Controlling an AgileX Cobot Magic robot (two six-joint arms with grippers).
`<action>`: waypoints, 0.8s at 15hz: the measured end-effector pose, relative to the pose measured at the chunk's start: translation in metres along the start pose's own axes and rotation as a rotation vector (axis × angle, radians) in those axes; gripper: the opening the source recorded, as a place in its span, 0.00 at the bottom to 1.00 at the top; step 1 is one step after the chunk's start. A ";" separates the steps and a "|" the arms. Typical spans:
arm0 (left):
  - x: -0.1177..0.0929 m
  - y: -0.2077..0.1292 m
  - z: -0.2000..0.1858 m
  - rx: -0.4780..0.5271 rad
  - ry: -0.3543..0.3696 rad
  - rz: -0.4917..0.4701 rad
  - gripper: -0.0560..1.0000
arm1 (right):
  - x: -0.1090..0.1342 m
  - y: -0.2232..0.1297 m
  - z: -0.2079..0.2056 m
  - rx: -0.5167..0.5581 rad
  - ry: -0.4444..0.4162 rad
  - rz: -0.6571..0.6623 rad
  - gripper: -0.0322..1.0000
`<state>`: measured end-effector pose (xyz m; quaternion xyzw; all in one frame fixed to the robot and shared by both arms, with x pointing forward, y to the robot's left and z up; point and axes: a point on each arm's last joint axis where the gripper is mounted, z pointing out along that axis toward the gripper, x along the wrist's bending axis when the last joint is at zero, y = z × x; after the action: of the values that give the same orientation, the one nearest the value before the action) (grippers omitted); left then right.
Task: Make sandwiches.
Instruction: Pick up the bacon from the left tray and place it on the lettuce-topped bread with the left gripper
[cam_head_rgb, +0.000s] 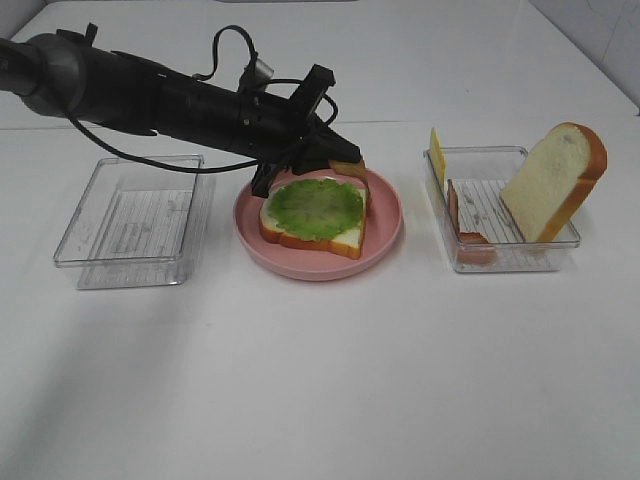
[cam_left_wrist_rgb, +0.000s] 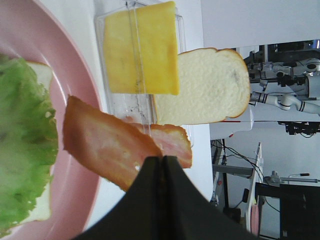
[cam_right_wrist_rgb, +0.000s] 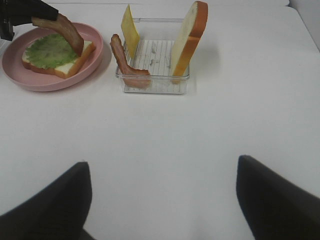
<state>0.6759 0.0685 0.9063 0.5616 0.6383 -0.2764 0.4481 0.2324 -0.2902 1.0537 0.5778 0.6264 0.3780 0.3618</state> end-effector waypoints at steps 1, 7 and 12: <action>0.003 0.000 0.000 -0.002 0.029 0.023 0.05 | 0.000 0.000 0.000 0.000 0.000 0.000 0.77; 0.023 0.020 -0.024 -0.042 0.097 0.046 0.05 | 0.000 0.000 0.000 0.000 0.000 0.000 0.77; 0.029 0.022 -0.028 -0.034 0.133 0.051 0.06 | 0.000 0.000 0.000 0.000 0.000 0.000 0.77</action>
<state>0.6907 0.1106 0.8967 0.5871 0.6567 -0.2162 0.4211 0.2324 -0.2902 1.0537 0.5778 0.6264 0.3780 0.3618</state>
